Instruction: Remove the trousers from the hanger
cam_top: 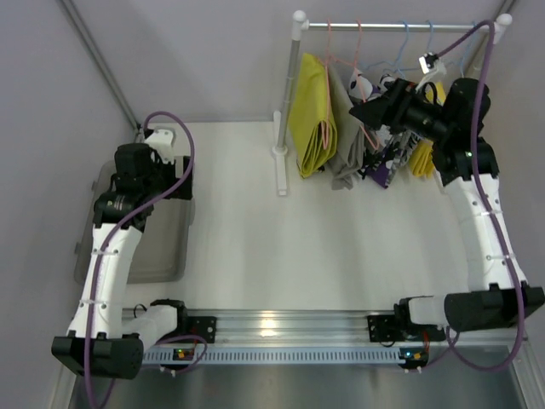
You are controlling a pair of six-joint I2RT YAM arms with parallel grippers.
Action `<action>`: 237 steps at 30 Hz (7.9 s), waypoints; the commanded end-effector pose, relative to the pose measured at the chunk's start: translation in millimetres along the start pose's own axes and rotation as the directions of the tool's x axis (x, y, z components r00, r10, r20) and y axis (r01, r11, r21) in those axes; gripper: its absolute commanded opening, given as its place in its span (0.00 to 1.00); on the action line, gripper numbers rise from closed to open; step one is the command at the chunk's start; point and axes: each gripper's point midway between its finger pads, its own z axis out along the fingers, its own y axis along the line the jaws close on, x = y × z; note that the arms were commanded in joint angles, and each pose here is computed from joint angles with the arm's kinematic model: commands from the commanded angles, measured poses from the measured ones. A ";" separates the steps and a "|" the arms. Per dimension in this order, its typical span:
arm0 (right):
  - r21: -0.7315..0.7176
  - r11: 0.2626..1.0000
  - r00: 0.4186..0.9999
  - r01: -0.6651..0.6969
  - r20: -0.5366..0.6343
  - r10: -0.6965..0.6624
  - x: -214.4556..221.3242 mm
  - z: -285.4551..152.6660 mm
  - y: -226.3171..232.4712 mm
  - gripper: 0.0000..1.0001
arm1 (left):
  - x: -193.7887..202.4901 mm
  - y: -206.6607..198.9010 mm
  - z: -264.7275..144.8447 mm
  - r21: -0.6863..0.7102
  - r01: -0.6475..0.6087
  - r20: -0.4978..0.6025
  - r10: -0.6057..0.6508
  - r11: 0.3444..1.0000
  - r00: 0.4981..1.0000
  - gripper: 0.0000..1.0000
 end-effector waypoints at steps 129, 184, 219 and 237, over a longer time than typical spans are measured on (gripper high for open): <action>-0.477 0.807 0.891 -0.349 0.097 0.443 -79.0 11.2 146.1 0.00 | -202.1 -342.6 -67.0 0.450 -0.255 0.805 -0.265 0.856 0.531 0.65; -0.500 0.796 0.898 -0.341 0.076 0.433 -81.3 11.1 155.9 0.00 | -202.4 -333.9 -25.2 0.387 -0.244 0.808 -0.199 0.889 0.555 0.70; -0.328 0.875 0.917 -0.357 0.056 0.395 -30.3 23.0 105.5 0.00 | -242.0 -300.0 -56.9 0.362 -0.231 0.833 -0.202 0.903 0.516 0.00; 0.084 0.966 0.967 -0.245 -0.044 0.249 71.9 50.4 -6.1 0.00 | -313.5 -234.7 -212.4 0.540 -0.205 0.811 -0.439 0.816 0.386 0.00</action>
